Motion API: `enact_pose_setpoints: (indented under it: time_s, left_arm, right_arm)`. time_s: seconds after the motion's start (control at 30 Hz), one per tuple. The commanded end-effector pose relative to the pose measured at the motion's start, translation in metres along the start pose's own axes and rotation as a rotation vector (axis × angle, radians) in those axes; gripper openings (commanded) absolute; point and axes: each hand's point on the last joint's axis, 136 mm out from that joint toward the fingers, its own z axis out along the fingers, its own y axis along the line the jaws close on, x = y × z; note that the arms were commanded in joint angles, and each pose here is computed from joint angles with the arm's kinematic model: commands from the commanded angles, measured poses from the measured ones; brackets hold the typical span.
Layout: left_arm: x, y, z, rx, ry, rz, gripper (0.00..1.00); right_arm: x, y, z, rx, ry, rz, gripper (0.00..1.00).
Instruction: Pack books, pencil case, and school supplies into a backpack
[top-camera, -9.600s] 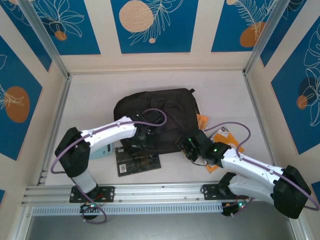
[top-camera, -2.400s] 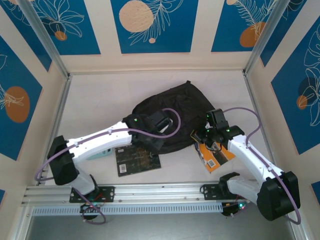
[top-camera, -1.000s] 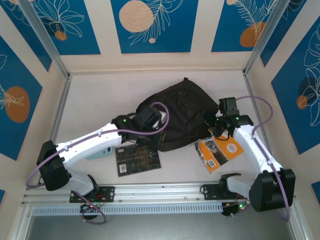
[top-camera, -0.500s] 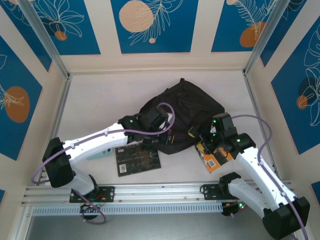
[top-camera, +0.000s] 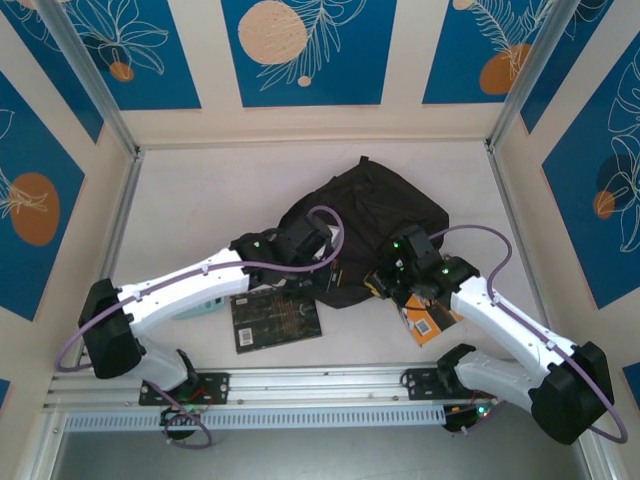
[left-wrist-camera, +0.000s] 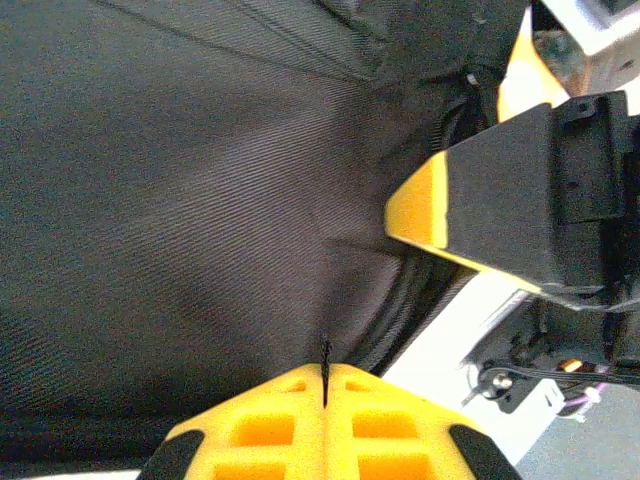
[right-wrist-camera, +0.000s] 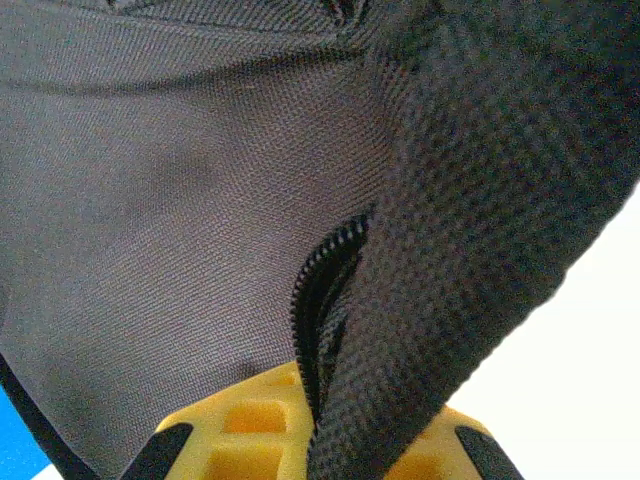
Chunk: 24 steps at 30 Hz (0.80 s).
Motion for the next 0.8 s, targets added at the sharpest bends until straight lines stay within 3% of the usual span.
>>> enact_pose_setpoints:
  time_s: [0.0, 0.23, 0.53, 0.77]
  left_arm:
    - [0.006, 0.02, -0.014, -0.092, -0.025, 0.034, 0.0]
    - [0.009, 0.052, -0.025, -0.218, -0.048, 0.058, 0.0]
    - [0.01, 0.083, -0.037, -0.268, -0.071, 0.023, 0.0]
    - [0.007, 0.061, -0.033, -0.14, -0.077, 0.029, 0.0]
  right_arm:
    - [-0.009, -0.016, -0.002, 0.044, -0.064, -0.01, 0.0]
    - [-0.008, -0.031, 0.001, 0.084, -0.066, -0.026, 0.0]
    - [-0.01, -0.043, 0.001, 0.121, -0.078, -0.05, 0.0]
    - [-0.004, -0.025, 0.005, 0.034, -0.03, -0.101, 0.0]
